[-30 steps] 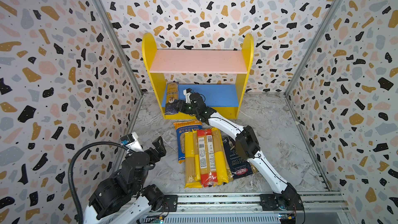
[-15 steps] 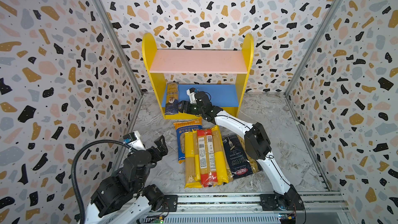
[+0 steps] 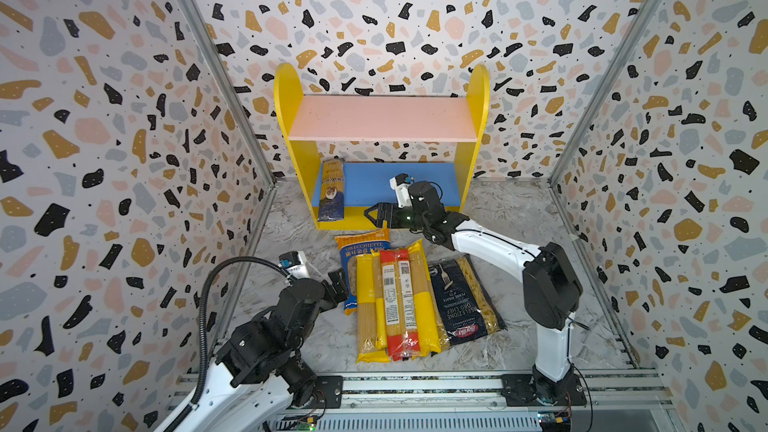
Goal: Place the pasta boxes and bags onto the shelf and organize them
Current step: 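Open the right gripper and withdraw it back toward the packages, then lower the left gripper onto the red-topped spaghetti pack and close it, then lift the red-topped pack with the left gripper and carry it to the shelf, then stand the red-topped pack upright beside the ankara pack and open the left gripper, then withdraw the left gripper from the shelf back over the pasta packages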
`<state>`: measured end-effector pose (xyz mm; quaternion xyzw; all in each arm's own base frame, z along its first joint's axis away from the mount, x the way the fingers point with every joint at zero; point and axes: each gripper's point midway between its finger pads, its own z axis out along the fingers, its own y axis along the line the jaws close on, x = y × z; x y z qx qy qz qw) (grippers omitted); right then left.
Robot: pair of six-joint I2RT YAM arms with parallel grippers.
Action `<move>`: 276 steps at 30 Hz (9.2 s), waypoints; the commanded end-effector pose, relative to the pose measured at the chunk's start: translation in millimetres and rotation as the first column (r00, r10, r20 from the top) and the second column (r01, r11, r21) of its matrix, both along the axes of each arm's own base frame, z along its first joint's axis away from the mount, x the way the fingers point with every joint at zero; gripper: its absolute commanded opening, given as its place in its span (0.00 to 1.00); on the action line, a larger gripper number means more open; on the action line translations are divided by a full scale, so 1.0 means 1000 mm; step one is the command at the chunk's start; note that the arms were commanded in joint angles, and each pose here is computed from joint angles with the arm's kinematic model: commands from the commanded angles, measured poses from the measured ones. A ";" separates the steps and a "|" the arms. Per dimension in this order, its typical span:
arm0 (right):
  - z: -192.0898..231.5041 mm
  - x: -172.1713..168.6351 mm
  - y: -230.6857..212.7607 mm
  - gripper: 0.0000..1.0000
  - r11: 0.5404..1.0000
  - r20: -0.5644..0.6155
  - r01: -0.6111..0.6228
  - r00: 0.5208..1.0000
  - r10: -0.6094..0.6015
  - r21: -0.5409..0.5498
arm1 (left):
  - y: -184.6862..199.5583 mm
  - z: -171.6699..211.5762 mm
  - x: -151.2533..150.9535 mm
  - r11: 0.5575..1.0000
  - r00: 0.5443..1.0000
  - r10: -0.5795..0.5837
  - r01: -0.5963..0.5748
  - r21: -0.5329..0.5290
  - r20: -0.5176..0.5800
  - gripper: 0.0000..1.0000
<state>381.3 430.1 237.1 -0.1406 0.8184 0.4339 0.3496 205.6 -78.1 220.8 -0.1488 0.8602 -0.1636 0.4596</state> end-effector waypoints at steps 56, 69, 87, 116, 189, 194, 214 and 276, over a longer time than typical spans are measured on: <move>-0.025 -0.150 -0.228 0.99 0.943 0.063 0.193 0.981 -0.183 -0.270 | -0.226 -0.150 -0.040 0.895 0.859 -0.428 0.446 -0.001 -0.282 0.83; -0.025 -0.147 -0.227 0.99 0.944 0.064 0.190 0.982 -0.180 -0.268 | -0.200 -0.124 -0.033 0.905 0.888 -0.381 0.415 0.093 -0.257 0.18; -0.018 -0.148 -0.220 0.99 0.962 0.055 0.159 0.987 -0.151 -0.221 | -0.164 -0.036 -0.015 0.925 0.936 -0.347 0.353 0.141 -0.068 0.01; 0.015 -0.130 -0.236 0.99 0.970 0.093 0.180 0.982 -0.166 -0.167 | -0.107 0.063 0.129 0.912 0.987 -0.157 0.136 0.388 0.023 0.00; -0.006 -0.082 -0.247 1.00 0.980 0.003 0.150 0.988 -0.151 -0.129 | -0.022 0.014 0.341 0.850 1.000 0.016 -0.002 0.526 -0.022 0.14; -0.007 -0.082 -0.244 0.99 0.983 -0.004 0.139 0.990 -0.141 -0.121 | -0.021 0.013 0.338 0.850 0.999 0.017 0.004 0.526 -0.035 0.41; -0.006 -0.090 -0.247 0.99 0.984 -0.002 0.136 0.991 -0.137 -0.117 | -0.029 0.019 0.325 0.881 0.998 -0.024 0.048 0.472 -0.057 0.75; -0.035 -0.213 -0.205 0.99 0.981 0.013 0.052 0.999 -0.051 -0.185 | -0.075 -0.172 -0.048 0.976 0.945 -0.216 0.217 -0.022 -0.247 0.95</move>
